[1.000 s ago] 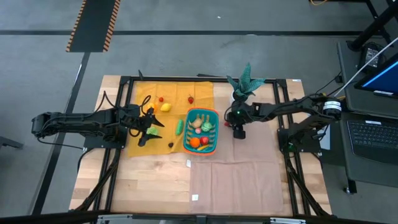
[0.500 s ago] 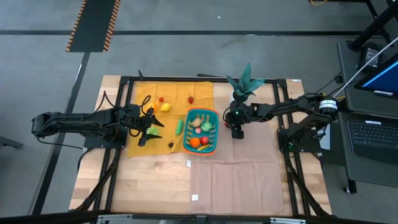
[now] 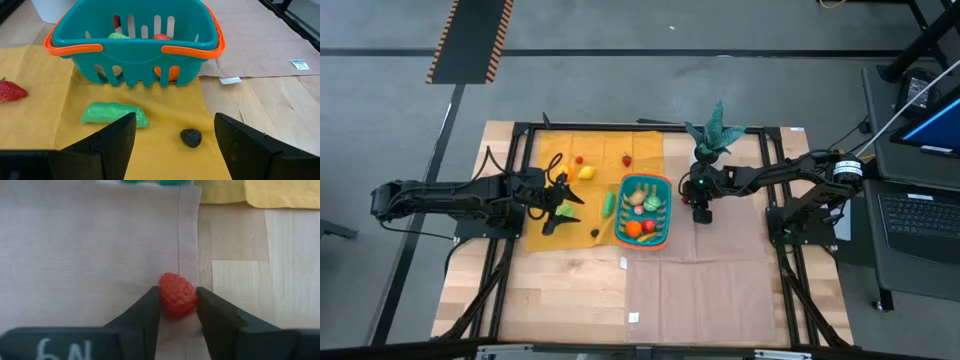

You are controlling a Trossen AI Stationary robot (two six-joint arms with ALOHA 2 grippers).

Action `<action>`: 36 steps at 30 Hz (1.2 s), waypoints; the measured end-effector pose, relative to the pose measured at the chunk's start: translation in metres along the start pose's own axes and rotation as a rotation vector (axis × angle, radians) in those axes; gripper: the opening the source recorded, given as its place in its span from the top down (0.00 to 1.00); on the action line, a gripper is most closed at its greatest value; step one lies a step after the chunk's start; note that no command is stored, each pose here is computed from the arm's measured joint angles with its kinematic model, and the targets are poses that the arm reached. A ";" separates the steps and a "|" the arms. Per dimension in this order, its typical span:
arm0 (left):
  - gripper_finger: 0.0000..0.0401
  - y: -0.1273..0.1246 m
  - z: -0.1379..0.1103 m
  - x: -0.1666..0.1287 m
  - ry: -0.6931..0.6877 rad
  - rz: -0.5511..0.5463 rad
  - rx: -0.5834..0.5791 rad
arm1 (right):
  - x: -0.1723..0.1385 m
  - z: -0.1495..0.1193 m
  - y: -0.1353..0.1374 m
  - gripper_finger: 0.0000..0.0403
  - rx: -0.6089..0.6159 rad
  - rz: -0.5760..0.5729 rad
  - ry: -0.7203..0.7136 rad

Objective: Pick and placing Produce into tupperware
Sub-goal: Put the bottom raspberry into the basket

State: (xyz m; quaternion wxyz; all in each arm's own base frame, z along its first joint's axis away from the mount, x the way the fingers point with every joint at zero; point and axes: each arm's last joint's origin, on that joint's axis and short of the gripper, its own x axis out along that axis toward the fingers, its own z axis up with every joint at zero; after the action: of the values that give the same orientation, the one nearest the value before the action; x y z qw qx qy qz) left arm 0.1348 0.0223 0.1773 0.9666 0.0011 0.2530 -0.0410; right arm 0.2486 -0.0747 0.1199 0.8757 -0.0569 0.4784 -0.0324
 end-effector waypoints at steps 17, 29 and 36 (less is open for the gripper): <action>0.35 0.000 0.000 0.000 0.000 0.000 0.007 | -0.002 0.009 -0.003 0.75 0.048 -0.006 -0.023; 0.35 0.000 0.000 0.000 0.004 -0.001 0.007 | -0.014 0.033 -0.020 0.77 0.096 -0.016 0.005; 0.35 0.000 -0.001 0.000 0.013 -0.002 0.004 | -0.020 0.039 -0.036 0.77 0.201 -0.045 -0.006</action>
State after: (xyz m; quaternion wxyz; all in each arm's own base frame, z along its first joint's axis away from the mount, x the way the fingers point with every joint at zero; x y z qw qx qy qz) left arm 0.1342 0.0221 0.1762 0.9649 0.0033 0.2592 -0.0424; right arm 0.2707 -0.1057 0.1625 0.8774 0.0201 0.4688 -0.0999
